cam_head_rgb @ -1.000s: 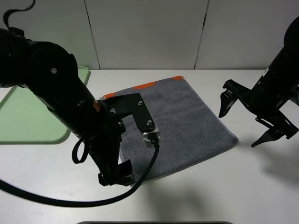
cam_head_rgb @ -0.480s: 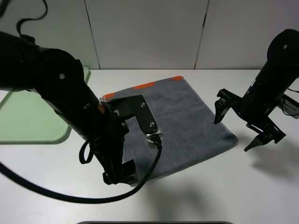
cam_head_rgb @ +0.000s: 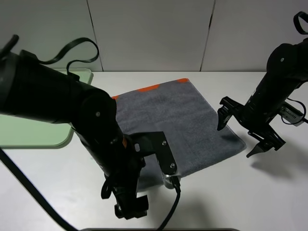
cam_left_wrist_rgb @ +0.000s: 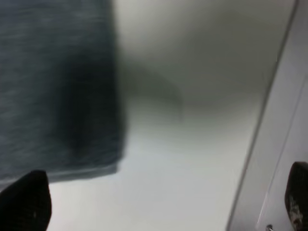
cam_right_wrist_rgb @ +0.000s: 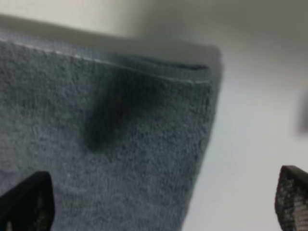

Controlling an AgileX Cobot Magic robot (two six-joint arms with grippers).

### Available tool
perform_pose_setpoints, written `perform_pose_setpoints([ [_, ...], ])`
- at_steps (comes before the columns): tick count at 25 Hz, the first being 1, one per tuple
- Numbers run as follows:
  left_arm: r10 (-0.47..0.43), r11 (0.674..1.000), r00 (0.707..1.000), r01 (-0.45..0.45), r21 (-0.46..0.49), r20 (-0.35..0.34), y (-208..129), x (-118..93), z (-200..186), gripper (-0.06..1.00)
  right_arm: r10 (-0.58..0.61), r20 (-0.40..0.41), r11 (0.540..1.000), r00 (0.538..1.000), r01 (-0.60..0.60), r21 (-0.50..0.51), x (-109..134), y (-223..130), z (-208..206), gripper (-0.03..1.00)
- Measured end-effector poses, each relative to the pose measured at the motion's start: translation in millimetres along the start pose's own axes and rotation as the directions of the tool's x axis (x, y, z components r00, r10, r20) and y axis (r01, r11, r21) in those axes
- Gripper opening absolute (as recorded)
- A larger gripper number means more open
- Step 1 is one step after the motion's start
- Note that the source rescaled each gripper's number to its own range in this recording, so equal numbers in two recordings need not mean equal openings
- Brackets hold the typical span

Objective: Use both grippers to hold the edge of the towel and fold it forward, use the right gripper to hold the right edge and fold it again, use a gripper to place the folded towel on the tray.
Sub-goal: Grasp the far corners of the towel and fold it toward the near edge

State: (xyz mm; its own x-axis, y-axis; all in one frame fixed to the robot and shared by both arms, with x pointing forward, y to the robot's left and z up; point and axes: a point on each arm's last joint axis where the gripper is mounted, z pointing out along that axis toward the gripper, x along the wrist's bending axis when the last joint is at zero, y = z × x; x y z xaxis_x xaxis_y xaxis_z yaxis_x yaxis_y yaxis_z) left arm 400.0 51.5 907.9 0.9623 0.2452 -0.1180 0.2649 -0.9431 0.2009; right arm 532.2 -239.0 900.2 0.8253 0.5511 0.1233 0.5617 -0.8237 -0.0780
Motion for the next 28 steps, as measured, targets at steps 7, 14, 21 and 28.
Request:
perform_pose_setpoints([
  [7,-0.001,1.000,1.000,0.000,0.031,0.010,1,0,13,0.98,0.015,0.043,1.000,0.999,-0.014,-0.004,-33,-9,27,1.00],
  [14,-0.007,0.999,1.000,0.006,0.040,0.012,1,2,19,0.98,-0.001,0.037,1.000,0.999,0.001,-0.009,-37,-10,30,1.00],
  [21,-0.014,0.998,1.000,0.014,0.058,0.011,0,5,31,0.98,0.002,0.038,1.000,0.999,-0.002,-0.006,-37,-10,31,1.00],
  [28,-0.022,0.999,1.000,0.022,0.045,-0.004,1,7,39,0.96,0.001,0.037,1.000,0.999,-0.001,-0.007,-37,-10,31,1.00],
])
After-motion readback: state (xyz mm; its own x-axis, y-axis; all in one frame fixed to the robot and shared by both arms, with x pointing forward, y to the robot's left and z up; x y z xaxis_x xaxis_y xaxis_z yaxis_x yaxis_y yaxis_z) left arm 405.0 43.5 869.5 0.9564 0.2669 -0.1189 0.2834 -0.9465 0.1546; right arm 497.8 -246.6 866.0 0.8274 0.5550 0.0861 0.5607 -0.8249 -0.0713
